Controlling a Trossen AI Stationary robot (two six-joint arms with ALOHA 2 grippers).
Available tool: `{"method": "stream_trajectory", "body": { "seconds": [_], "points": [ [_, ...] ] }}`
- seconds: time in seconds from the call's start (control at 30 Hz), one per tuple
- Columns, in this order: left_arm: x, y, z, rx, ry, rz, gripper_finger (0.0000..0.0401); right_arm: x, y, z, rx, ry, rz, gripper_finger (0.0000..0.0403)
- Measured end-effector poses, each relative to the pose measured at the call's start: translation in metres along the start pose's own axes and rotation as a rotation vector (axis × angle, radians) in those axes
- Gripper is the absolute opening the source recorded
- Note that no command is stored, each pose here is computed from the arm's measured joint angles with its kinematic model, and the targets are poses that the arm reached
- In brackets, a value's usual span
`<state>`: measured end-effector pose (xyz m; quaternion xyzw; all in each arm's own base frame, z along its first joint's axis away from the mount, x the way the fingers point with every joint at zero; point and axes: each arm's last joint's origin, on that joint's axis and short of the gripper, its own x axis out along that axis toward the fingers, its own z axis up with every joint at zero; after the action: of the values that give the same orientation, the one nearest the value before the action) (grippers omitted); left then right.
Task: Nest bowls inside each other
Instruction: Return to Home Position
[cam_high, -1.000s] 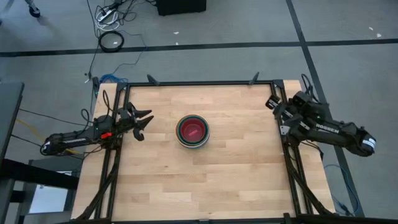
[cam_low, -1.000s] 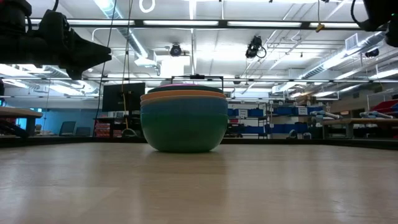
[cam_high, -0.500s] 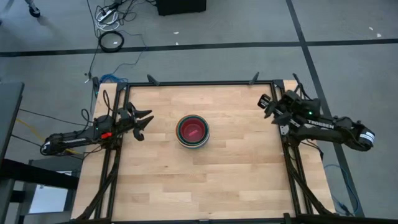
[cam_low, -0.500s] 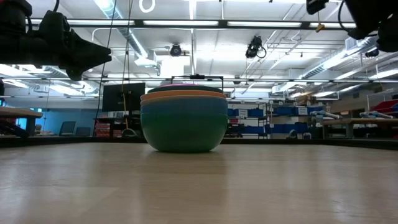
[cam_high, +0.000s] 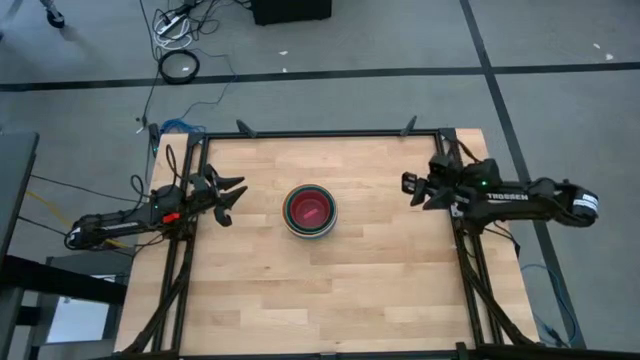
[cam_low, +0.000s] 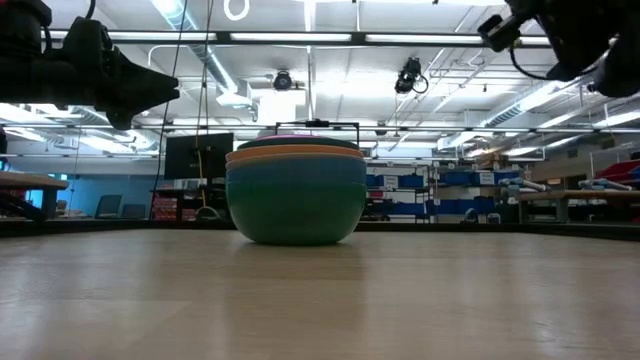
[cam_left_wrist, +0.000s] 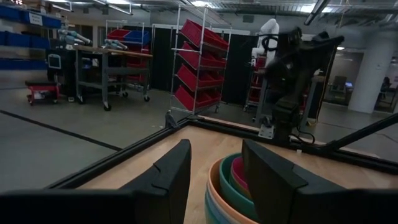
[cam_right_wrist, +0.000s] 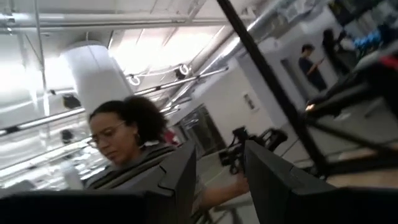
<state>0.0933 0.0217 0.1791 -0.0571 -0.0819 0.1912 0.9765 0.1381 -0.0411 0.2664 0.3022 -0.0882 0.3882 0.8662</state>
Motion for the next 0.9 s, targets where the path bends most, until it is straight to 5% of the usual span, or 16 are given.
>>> {"method": "stream_trajectory", "body": {
  "seconds": [0.3,0.63,0.77,0.9],
  "points": [
    [0.0,0.0,0.0,-0.005,0.0,0.0,0.0152,-0.002,0.004,-0.03,0.147,0.076,0.056,0.0128],
    [0.0,0.0,0.0,-0.027,-0.005,0.01,0.0152,-0.013,0.009,-0.047,-0.221,0.073,0.067,0.0128],
    [0.0,0.001,0.0,-0.03,-0.005,0.019,0.0152,-0.012,0.019,-0.037,-0.243,0.047,0.087,0.0128],
    [0.0,0.001,0.0,-0.03,-0.006,0.023,0.0152,-0.009,0.043,-0.016,-0.395,-0.026,0.138,0.0126]
  ]
}}
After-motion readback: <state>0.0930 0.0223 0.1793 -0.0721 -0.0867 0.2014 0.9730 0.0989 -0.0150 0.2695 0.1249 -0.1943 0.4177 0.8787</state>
